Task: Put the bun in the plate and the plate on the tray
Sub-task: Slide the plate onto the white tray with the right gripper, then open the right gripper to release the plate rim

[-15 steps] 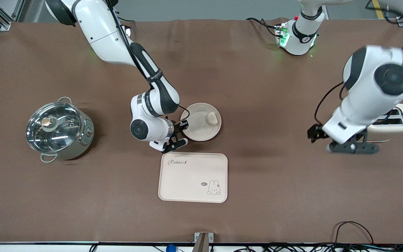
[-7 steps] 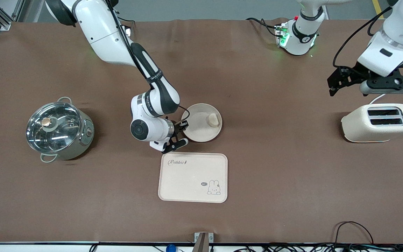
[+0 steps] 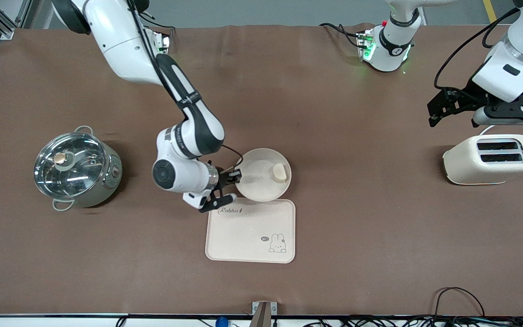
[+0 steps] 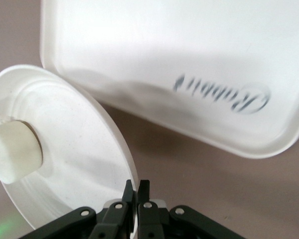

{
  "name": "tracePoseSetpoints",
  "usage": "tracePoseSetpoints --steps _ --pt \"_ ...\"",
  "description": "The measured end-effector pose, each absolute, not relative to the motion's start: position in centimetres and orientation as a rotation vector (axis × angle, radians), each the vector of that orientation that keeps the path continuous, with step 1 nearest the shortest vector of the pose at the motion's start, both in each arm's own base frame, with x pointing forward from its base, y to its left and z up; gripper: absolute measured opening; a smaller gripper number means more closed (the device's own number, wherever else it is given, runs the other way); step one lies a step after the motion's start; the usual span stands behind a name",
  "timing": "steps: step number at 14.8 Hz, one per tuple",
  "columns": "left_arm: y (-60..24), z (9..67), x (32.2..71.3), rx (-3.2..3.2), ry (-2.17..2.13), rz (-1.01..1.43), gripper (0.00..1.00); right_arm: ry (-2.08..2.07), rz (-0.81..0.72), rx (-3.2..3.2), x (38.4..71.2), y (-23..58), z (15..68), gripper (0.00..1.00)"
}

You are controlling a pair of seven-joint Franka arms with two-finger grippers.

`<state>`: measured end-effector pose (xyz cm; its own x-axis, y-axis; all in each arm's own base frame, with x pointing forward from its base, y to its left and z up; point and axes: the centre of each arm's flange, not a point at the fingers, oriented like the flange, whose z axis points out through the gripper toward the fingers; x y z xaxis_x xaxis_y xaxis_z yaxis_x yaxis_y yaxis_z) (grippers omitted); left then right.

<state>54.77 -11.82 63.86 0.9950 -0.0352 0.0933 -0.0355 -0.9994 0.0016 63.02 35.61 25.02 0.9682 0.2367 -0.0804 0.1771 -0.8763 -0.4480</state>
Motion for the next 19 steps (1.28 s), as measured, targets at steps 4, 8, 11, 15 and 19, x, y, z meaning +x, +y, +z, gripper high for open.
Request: tracePoseSetpoints --steps 4,8,11,15,19 --pt "-11.9 63.9 55.0 3.133 -0.058 0.144 1.00 -0.162 0.110 -2.605 67.0 32.6 26.5 0.05" --pt "-11.9 64.1 55.1 3.131 -0.058 0.150 1.00 0.003 0.086 -2.601 70.7 30.3 23.7 0.05" --pt "-11.9 64.2 55.2 3.129 -0.057 0.153 1.00 0.086 0.053 -2.600 72.2 30.1 22.1 0.05" --pt "-11.9 64.2 55.3 3.129 -0.058 0.152 1.00 0.123 0.041 -2.606 72.4 30.1 19.8 0.05" --pt "-11.9 64.2 55.3 3.129 -0.058 0.153 1.00 0.131 0.050 -2.612 72.2 30.2 18.5 0.05"
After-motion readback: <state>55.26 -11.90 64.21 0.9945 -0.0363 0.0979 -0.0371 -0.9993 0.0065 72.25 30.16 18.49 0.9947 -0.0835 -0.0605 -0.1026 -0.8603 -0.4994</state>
